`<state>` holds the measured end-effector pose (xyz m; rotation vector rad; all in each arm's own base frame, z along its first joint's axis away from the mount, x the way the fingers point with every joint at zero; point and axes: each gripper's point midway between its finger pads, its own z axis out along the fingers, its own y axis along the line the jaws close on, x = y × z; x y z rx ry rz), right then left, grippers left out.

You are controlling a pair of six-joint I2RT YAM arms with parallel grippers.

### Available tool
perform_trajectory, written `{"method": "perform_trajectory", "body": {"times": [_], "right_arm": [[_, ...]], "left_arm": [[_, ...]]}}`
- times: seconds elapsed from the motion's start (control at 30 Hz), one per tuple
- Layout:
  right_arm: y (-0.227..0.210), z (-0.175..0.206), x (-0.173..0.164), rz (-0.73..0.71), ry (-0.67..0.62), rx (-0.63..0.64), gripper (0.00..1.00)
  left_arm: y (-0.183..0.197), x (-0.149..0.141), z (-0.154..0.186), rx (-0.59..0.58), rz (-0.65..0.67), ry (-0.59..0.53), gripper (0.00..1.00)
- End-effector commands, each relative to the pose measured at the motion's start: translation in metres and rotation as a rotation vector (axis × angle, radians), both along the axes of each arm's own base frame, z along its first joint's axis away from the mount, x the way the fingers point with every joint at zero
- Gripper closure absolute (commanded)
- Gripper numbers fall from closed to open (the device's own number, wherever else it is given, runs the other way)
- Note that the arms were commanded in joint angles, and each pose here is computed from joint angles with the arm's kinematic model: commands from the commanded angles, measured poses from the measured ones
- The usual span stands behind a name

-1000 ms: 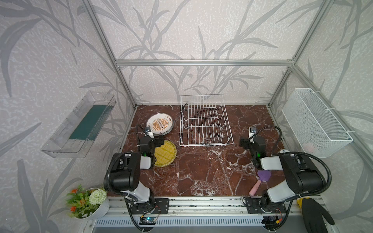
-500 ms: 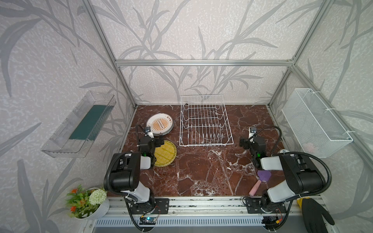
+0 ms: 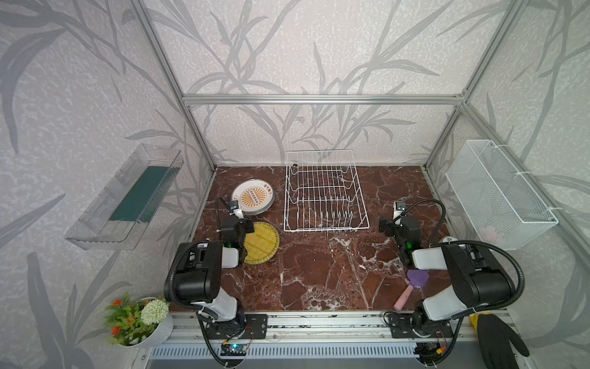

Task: Unload the plates from the dish rack
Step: Reset both arms

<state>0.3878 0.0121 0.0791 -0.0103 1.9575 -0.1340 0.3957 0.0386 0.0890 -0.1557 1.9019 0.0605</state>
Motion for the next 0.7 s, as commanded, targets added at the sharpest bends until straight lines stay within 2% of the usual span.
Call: {"method": "perform_trajectory", "body": {"times": [0.0,0.03,0.57,0.67], "right_arm": [[0.0015,0.0128,0.0063,0.006,-0.032,-0.002,0.01],[0.0015,0.0131,0.0063,0.006,-0.032,-0.002,0.01],[0.0017,0.0132,0.0063,0.007,-0.033,-0.001,0.01],[0.0012,0.0128,0.0062,0.005,-0.032,-0.002,0.01]], "left_arm": [[-0.0015,0.0013,0.0065,0.011,-0.010,-0.017,0.24],[-0.0019,0.0007,0.0051,0.011,-0.011,-0.013,0.01],[-0.0009,0.0019,0.0052,0.009,-0.006,-0.009,0.01],[0.0034,0.0003,0.0061,0.033,0.035,-0.012,0.01]]}}
